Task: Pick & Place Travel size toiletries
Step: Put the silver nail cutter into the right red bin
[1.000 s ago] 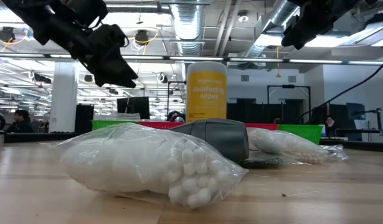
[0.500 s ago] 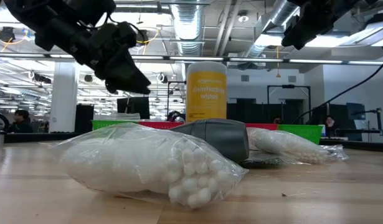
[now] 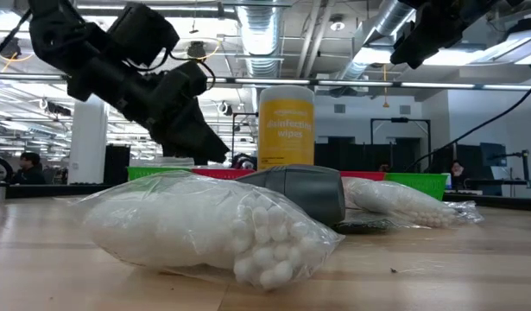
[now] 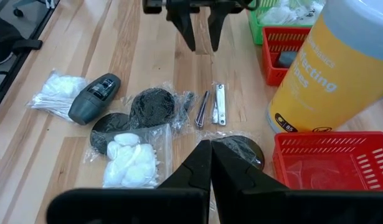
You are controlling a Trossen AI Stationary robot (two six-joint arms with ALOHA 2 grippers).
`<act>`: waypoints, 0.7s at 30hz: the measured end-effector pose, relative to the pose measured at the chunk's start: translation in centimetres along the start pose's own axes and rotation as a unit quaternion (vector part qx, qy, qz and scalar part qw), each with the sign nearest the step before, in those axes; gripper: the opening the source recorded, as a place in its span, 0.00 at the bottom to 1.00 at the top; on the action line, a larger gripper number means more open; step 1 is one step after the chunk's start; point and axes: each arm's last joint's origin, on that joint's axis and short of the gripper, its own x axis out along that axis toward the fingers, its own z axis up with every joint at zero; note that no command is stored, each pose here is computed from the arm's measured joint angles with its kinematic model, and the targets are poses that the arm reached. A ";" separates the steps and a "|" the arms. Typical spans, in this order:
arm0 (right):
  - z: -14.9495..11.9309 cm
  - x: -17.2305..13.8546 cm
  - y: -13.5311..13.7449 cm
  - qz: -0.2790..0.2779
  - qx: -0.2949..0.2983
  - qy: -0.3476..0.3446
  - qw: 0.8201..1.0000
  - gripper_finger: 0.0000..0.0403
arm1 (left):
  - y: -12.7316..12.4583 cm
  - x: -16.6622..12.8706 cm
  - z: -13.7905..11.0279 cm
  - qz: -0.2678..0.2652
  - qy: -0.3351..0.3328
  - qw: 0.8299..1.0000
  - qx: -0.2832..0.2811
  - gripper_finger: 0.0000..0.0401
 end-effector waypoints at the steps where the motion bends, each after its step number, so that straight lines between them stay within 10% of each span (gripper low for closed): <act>1: 0.0 0.0 0.0 0.000 0.000 0.000 1.000 0.00 | 0.0 0.2 -0.1 0.004 -0.002 1.000 0.000 0.42; 21: 0.0 0.0 0.1 0.002 -0.002 0.000 1.000 0.00 | 0.2 4.8 -0.4 0.048 0.021 0.996 0.074 0.42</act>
